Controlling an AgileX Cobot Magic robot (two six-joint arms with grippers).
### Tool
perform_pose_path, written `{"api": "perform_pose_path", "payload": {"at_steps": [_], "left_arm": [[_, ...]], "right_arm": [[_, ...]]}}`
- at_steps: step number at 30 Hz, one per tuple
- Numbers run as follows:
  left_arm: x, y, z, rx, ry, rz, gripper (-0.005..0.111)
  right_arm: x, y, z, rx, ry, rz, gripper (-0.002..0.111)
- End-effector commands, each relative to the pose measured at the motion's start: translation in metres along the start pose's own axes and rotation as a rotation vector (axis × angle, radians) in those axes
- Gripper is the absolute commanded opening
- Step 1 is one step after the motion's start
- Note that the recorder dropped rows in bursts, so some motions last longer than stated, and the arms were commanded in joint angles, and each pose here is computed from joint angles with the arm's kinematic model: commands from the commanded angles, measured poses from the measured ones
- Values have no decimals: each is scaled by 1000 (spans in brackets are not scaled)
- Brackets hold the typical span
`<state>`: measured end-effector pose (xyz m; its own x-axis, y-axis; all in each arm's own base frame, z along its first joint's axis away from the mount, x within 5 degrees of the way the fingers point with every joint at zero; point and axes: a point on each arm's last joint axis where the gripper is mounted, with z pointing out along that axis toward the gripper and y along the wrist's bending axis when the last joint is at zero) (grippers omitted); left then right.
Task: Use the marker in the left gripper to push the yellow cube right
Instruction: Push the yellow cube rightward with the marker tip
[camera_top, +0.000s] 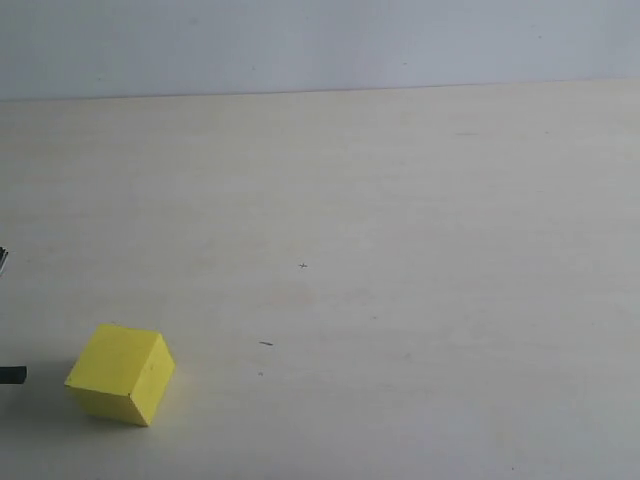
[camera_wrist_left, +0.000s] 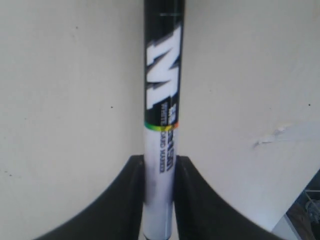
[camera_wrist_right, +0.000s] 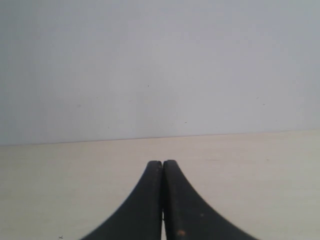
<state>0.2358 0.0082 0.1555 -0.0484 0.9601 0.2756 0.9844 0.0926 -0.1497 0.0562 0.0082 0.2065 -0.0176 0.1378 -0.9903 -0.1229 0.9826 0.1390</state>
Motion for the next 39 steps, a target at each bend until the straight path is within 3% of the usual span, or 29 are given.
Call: {"api": "perform_pose_path", "payload": {"at_steps": [1,5,8,12,18,23,31,39], "left_arm": [[-3,2,-3,-35,-35,-10,0],[-26,1,-11,-66,-25,81,0],[-67,-4,-29,-115,-56,197,0],[-64,-4,-29,-109,-52,157,0],[-32,-4,-21,8,-32,20,0],[-31,-7,-16,32,-42,7,0],[-54,-9,-20,-17,-93,85,0],[-102,-17,-28,-118,-191,195,0]], "right_arm": [[1,-1,0,5,-7,-7,0],[1,-1,0,5,-7,-7,0],[1,-1,0,5,-7,-7,0],[1,-1,0,5,-7,-7,0],[1,-1,0,5,-7,-7,0],[1,-1,0,5,-7,-7,0],[1,-1,0,5,-7,-7,0],[1,-1,0,5,-7,-7,0]]}}
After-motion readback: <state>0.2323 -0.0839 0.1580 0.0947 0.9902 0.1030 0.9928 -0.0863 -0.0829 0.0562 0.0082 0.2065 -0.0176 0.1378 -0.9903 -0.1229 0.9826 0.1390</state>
